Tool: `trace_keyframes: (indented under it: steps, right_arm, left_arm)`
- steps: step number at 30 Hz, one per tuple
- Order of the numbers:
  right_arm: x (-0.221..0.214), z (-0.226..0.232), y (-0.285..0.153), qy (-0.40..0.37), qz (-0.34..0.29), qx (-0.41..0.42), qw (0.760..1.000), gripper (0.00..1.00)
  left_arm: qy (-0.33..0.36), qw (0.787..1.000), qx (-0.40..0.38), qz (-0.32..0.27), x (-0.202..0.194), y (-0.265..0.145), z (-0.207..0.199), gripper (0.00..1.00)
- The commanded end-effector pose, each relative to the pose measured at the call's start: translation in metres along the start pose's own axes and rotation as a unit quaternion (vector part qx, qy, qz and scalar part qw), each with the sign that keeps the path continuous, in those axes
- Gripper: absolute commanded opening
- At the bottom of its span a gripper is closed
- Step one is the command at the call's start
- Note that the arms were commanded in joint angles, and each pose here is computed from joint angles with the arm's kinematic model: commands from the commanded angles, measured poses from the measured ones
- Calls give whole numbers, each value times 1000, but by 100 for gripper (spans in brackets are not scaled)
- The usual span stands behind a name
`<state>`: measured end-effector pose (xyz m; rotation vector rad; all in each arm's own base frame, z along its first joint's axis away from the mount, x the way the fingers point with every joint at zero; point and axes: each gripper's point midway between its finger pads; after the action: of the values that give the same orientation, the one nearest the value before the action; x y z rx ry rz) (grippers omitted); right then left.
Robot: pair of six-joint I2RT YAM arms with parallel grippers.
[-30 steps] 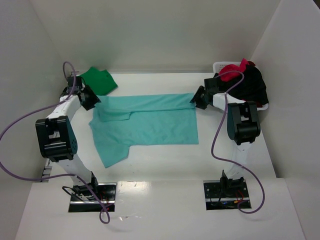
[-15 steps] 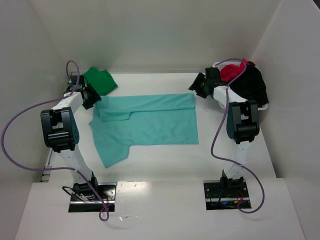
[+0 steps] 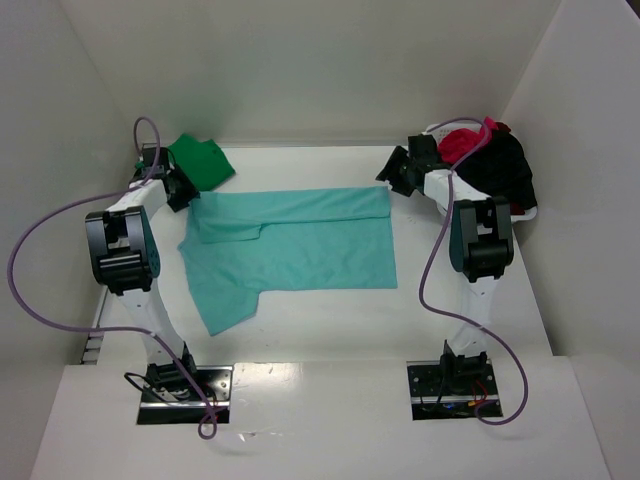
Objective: Fold and stack the t-shirts
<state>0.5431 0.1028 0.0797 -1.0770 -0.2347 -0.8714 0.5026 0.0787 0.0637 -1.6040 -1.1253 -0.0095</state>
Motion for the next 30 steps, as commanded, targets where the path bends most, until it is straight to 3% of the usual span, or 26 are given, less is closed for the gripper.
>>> trace_keyframes:
  steps: [1, 12, 15, 19, 30]
  right_arm:
    - [17, 2, 3, -1, -19, -2, 1000, 65]
    - [13, -5, 19, 0, -12, -13, 1000, 61]
    - [9, -6, 23, 1, -2, -12, 1000, 60]
    - [9, -6, 23, 1, -2, -12, 1000, 59]
    - [12, -3, 22, 0, -6, -10, 1000, 54]
  left_arm:
    - [0, 999, -32, -12, 17, 7, -12, 47]
    - [-4, 999, -46, 1, 15, 14, -13, 37]
    - [-4, 999, -46, 1, 15, 14, -13, 27]
    - [-11, 999, -50, -10, 26, 9, -14, 4]
    - [-18, 995, -91, -37, 53, 6, -39, 0]
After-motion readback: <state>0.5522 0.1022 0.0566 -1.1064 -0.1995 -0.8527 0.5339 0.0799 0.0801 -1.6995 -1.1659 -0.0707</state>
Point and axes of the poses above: each gripper's point midway between its finger pads, its own y axis out along the fingers, its own z axis along the line the jaws close on, x = y × z, and after that the axes turned 2 degrees about -y, right-handed
